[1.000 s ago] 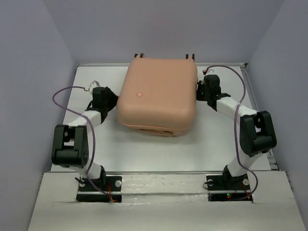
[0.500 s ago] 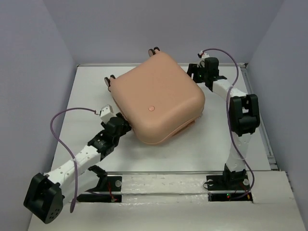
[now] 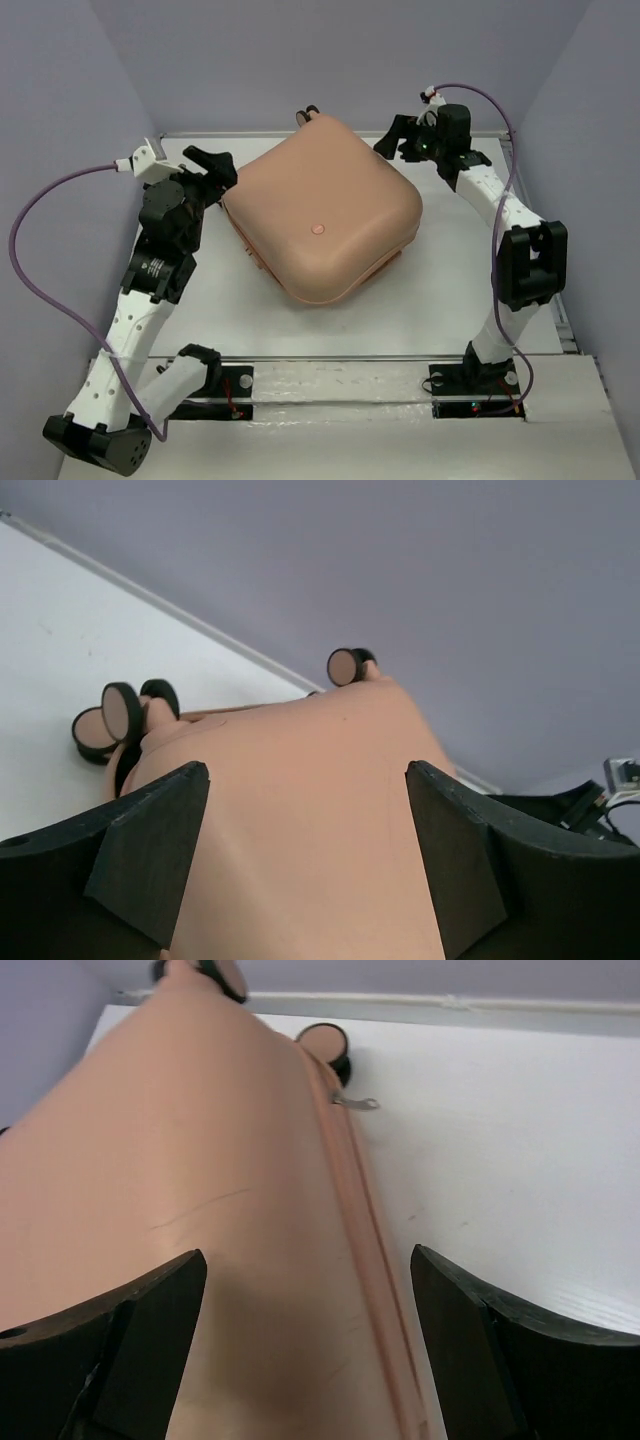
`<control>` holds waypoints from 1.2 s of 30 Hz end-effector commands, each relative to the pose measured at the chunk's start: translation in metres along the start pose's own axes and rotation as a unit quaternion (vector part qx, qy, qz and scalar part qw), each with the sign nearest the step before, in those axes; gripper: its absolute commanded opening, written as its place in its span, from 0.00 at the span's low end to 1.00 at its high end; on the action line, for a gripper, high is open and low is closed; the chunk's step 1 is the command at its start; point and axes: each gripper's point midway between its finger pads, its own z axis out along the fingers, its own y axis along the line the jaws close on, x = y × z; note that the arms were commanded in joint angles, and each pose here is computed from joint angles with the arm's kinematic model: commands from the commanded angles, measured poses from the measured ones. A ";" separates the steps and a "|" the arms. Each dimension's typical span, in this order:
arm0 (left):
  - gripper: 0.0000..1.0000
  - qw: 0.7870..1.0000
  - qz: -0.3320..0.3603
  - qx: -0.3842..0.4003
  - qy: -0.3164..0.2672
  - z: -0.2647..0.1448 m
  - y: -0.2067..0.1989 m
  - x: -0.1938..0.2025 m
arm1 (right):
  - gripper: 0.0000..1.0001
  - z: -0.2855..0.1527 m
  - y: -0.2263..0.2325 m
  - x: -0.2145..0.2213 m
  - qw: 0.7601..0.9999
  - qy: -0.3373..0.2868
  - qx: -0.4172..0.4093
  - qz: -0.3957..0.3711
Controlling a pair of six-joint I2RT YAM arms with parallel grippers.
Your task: Pack the luggage
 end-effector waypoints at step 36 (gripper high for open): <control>0.70 0.950 -0.246 0.110 0.157 0.214 0.071 0.082 | 1.00 -0.111 0.029 0.086 0.999 -0.010 -0.014 -0.034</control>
